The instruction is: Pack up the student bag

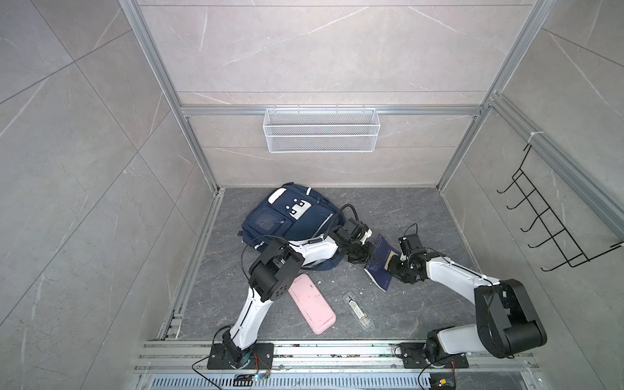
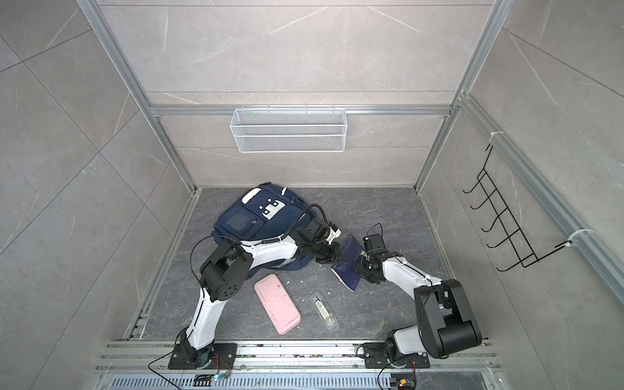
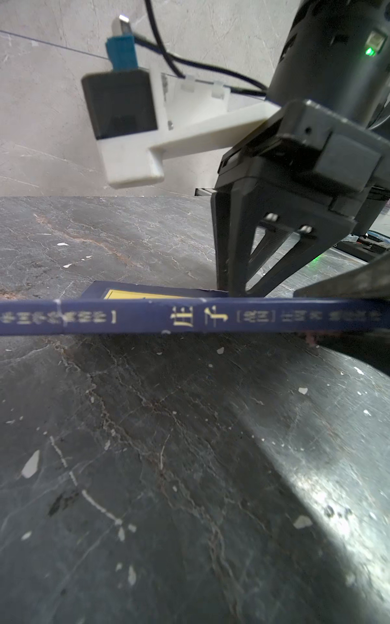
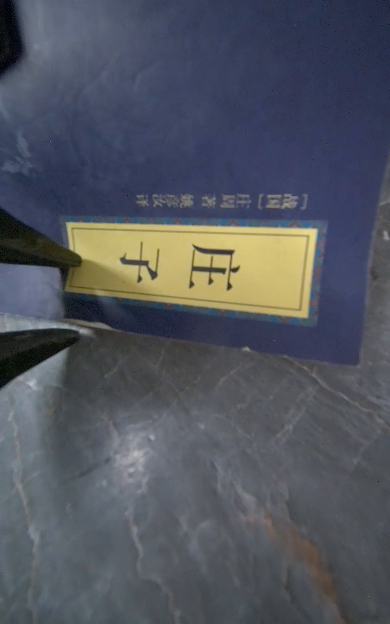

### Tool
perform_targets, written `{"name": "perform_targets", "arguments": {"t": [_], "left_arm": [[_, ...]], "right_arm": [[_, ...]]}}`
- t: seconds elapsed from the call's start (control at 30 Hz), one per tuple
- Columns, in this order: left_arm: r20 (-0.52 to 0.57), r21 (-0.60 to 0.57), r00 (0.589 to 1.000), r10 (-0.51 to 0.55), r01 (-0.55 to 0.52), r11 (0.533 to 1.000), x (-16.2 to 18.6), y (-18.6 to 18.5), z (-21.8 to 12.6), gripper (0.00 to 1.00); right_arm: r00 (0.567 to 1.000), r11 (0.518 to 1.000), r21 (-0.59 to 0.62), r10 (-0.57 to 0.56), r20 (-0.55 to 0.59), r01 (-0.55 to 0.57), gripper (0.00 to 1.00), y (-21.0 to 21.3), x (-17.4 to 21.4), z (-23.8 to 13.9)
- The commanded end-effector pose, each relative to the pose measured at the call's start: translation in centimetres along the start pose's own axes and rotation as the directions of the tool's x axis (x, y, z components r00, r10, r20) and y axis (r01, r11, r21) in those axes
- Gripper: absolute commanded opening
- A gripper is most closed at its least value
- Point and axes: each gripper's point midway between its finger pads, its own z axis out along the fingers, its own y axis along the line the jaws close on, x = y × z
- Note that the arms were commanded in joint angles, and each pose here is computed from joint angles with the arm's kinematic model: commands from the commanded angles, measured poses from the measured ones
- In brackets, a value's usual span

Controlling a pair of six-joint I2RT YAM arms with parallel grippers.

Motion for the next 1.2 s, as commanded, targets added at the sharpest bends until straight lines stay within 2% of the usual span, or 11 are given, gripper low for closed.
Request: {"name": "perform_targets", "arguments": {"t": [0.0, 0.17, 0.3, 0.47, 0.57, 0.63, 0.87, 1.0, 1.17], "left_arm": [[0.040, 0.126, 0.989, 0.142, -0.146, 0.981, -1.0, -6.7, -3.6, 0.00], [0.090, 0.145, 0.984, 0.154, -0.166, 0.975, -2.0, -7.3, -7.3, 0.00], [0.173, 0.202, 0.977, 0.127, -0.162, 0.966, -3.6, -7.6, -12.0, 0.00], [0.236, 0.238, 0.962, 0.136, -0.193, 0.952, -3.7, -8.1, -16.7, 0.00], [0.267, 0.271, 0.955, 0.126, -0.200, 0.941, -3.6, -8.0, -18.9, 0.00], [0.281, 0.292, 0.951, 0.125, -0.209, 0.933, -3.4, -7.7, -20.0, 0.00], [0.303, 0.353, 0.950, 0.079, -0.189, 0.917, -3.5, -6.1, -22.3, 0.00], [0.285, 0.371, 0.957, 0.052, -0.161, 0.915, -3.5, -5.8, -22.6, 0.00], [0.286, 0.425, 0.958, 0.037, -0.161, 0.891, -3.2, -5.8, -22.9, 0.00]], "right_arm": [[1.000, 0.999, -0.041, -0.024, 0.000, 0.024, 0.44, 0.8, 0.8, -2.7], [0.994, 0.990, -0.125, -0.060, 0.090, 0.071, 0.59, 2.8, -0.5, -7.6], [0.984, 0.959, -0.252, -0.098, 0.149, 0.133, 0.64, 5.5, -1.1, -10.7], [0.978, 0.908, -0.383, -0.107, 0.177, 0.168, 0.64, 8.1, -1.2, -12.7], [0.976, 0.847, -0.497, -0.108, 0.189, 0.190, 0.66, 10.2, -1.0, -14.0], [0.972, 0.804, -0.554, -0.120, 0.202, 0.215, 0.66, 11.3, -0.9, -14.9], [0.957, 0.719, -0.638, -0.142, 0.254, 0.276, 0.73, 13.1, -1.0, -16.3], [0.959, 0.676, -0.683, -0.147, 0.243, 0.277, 0.86, 14.3, -1.3, -16.0], [0.969, 0.640, -0.728, -0.138, 0.206, 0.246, 0.87, 15.6, -1.9, -14.2]]}}
